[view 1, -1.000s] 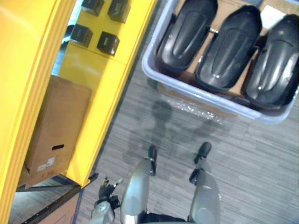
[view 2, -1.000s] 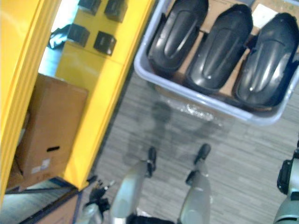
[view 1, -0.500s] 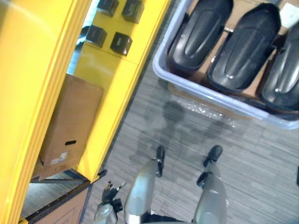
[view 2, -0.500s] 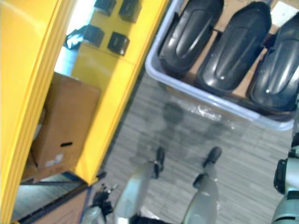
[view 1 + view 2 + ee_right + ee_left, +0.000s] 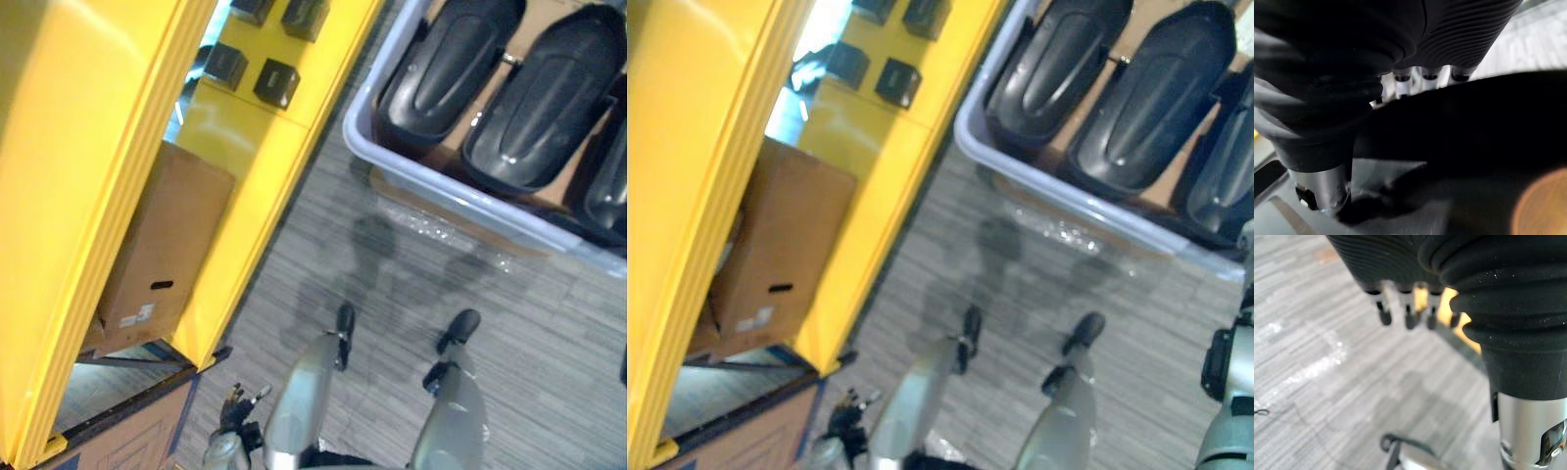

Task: Walk over and take plastic housings, then place them on the shelf

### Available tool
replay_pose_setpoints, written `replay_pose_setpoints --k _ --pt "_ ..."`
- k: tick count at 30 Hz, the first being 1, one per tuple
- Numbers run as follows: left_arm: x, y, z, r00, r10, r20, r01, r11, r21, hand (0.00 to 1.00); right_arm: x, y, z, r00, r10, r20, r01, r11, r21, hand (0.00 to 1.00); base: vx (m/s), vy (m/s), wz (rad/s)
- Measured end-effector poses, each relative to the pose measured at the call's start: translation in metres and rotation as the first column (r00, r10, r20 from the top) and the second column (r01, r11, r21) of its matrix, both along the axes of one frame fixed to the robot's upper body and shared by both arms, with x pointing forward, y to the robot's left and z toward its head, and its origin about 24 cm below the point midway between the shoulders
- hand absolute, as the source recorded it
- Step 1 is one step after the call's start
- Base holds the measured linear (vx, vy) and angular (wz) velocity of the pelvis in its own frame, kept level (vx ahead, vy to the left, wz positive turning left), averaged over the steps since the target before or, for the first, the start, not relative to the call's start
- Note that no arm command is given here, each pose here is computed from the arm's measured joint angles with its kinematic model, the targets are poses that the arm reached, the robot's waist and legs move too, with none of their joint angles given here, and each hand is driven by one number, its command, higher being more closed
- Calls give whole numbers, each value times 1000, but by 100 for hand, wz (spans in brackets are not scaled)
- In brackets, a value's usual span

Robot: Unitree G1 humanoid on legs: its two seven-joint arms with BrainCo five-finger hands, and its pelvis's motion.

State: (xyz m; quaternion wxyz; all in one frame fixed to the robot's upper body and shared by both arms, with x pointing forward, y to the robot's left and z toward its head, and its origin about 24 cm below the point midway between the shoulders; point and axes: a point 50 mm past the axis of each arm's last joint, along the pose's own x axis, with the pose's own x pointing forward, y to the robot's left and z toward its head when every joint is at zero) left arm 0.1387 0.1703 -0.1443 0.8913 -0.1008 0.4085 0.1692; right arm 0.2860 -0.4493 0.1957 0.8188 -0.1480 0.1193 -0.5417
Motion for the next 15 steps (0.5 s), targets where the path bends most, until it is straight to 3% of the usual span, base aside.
replay_pose_setpoints --k 15 --pt "6 -2 4 999 16 35 -15 1000 -24 0 -7 -1 -24 986 -56 -158 52 998 -28 100 -3 1 3"
